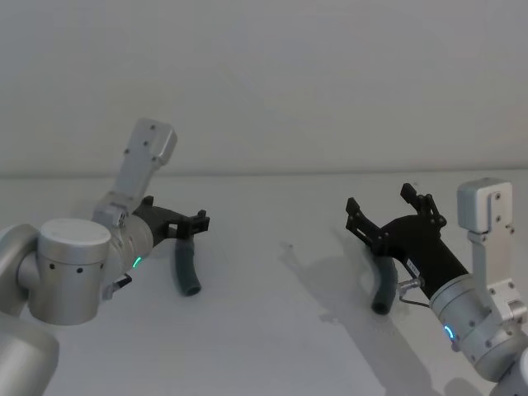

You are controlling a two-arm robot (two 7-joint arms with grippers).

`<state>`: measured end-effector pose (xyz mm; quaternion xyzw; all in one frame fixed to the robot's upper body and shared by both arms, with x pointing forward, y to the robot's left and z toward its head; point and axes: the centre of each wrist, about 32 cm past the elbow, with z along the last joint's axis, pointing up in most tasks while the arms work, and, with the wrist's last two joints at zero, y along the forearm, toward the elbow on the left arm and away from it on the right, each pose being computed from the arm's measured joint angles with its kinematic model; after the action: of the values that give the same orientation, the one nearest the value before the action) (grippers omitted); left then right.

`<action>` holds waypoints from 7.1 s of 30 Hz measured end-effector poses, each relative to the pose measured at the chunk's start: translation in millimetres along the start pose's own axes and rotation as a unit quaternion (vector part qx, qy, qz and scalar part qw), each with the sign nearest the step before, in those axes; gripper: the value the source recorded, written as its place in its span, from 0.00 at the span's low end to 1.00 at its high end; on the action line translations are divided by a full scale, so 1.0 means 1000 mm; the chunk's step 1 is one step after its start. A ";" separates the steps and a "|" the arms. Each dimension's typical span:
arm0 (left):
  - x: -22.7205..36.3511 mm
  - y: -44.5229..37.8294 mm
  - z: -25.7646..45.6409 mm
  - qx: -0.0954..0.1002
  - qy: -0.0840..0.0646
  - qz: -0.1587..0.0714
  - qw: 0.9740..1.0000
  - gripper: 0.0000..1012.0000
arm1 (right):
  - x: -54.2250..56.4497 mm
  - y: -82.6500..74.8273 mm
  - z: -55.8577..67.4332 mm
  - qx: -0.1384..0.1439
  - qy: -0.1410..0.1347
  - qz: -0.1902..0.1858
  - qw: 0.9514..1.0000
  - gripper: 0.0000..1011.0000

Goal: Use both hands to pick up one end of the pipe from the table, align the ends, and insert them.

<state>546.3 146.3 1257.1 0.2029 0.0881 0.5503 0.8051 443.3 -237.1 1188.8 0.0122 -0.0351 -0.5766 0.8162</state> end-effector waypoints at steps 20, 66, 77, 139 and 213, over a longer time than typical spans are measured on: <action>-0.0052 -0.0094 -0.0074 0.058 0.031 0.004 0.998 0.99 | 0.000 0.000 0.000 0.000 0.000 0.000 1.000 0.99; -0.0081 -0.0077 -0.0042 0.067 0.020 0.010 0.998 0.99 | 0.002 0.000 -0.005 -0.011 -0.014 -0.005 1.000 0.99; -0.0082 -0.0069 -0.0044 0.067 0.021 0.008 0.997 0.99 | 0.008 -0.002 -0.010 -0.068 -0.039 -0.035 0.996 0.99; -0.0085 -0.0065 -0.0045 0.067 0.021 0.007 0.997 0.99 | 0.032 0.029 0.031 -0.241 -0.018 0.012 0.970 0.99; -0.0091 -0.0071 -0.0033 0.066 0.027 0.004 0.997 0.99 | 0.036 0.045 0.005 -0.276 -0.003 -0.005 0.961 0.26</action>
<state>547.7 136.5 1250.4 0.2414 0.1448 0.5520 0.7849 497.6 -255.6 1198.3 -0.2153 0.1235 -0.5676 0.7850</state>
